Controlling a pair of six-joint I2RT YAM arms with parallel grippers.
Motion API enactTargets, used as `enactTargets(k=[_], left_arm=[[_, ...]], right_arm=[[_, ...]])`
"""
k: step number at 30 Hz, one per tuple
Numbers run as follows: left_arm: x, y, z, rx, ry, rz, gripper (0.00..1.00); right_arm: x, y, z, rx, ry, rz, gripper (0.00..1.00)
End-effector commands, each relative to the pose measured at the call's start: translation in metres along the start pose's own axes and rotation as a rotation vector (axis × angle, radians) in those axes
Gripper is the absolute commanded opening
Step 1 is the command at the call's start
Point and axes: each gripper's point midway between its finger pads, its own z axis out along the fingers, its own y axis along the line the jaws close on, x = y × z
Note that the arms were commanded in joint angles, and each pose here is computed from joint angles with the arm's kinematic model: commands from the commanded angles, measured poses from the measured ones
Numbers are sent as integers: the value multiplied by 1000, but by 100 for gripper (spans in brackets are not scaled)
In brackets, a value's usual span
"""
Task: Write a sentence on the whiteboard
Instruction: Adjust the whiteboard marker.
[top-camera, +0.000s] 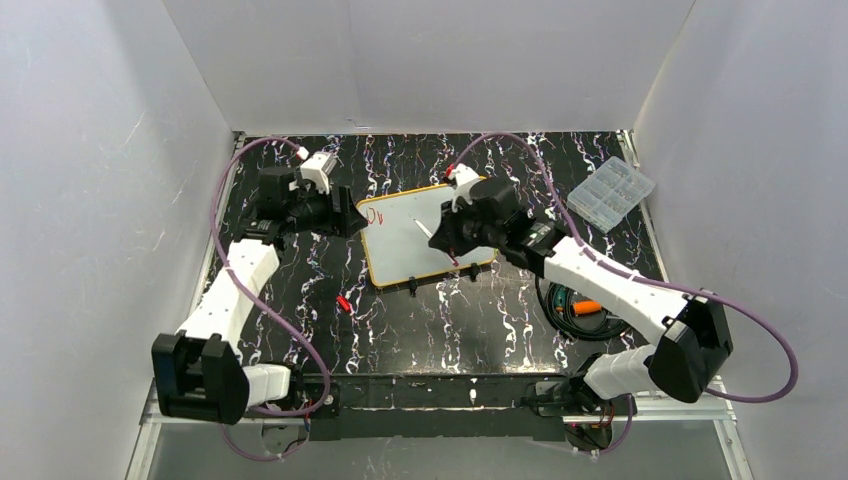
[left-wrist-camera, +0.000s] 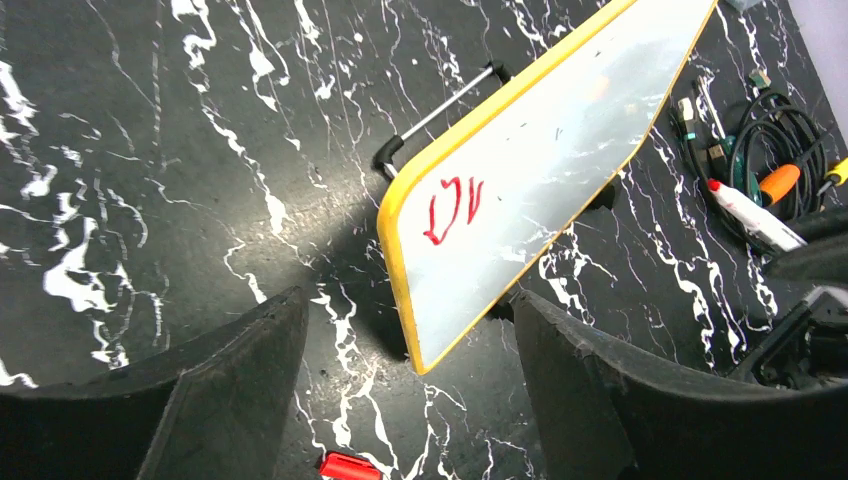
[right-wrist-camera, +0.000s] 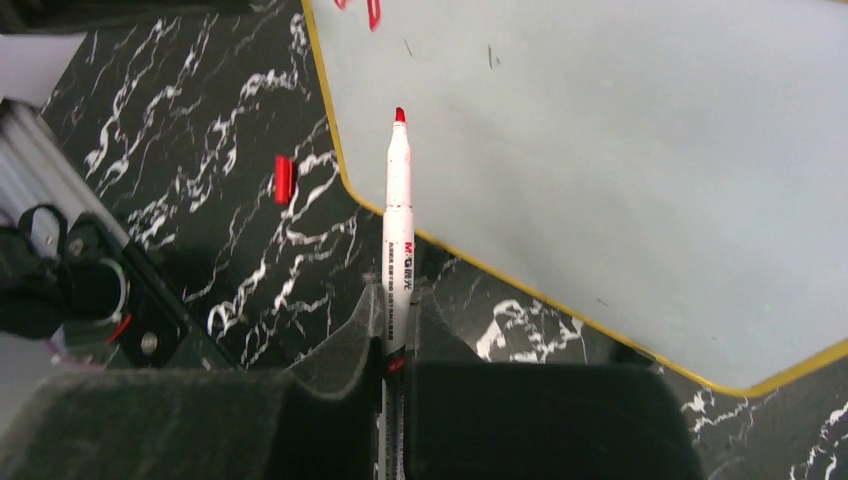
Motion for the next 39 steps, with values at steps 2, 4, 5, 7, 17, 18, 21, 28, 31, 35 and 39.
enactTargets(k=[2, 4, 5, 7, 17, 18, 21, 28, 31, 35, 39], left_arm=[[-14, -17, -35, -24, -105, 135, 74], [-12, -38, -42, 16, -127, 239, 74], [-9, -50, -45, 38, -136, 293, 74], [3, -78, -47, 104, -132, 408, 74], [62, -172, -55, 383, -109, 787, 72], [65, -175, -54, 383, -102, 807, 72], [69, -185, -52, 403, -94, 851, 72], [87, -201, -43, 473, -17, 894, 63], [93, -205, -42, 488, 4, 906, 39], [96, -215, -44, 523, 12, 885, 12], [99, -220, -46, 546, 18, 832, 0]], right_arm=[[11, 17, -39, -251, 151, 1, 1], [18, 22, -48, -351, 199, 27, 1], [23, 25, -52, -395, 233, 43, 1], [30, 34, -59, -481, 282, 64, 1], [44, 71, -83, -712, 387, 118, 1], [45, 74, -84, -720, 392, 115, 1], [49, 82, -85, -736, 408, 106, 1], [46, 89, -91, -757, 403, 94, 1], [45, 90, -92, -751, 397, 93, 1], [45, 89, -90, -742, 374, 96, 6], [38, 86, -85, -694, 300, 119, 32]])
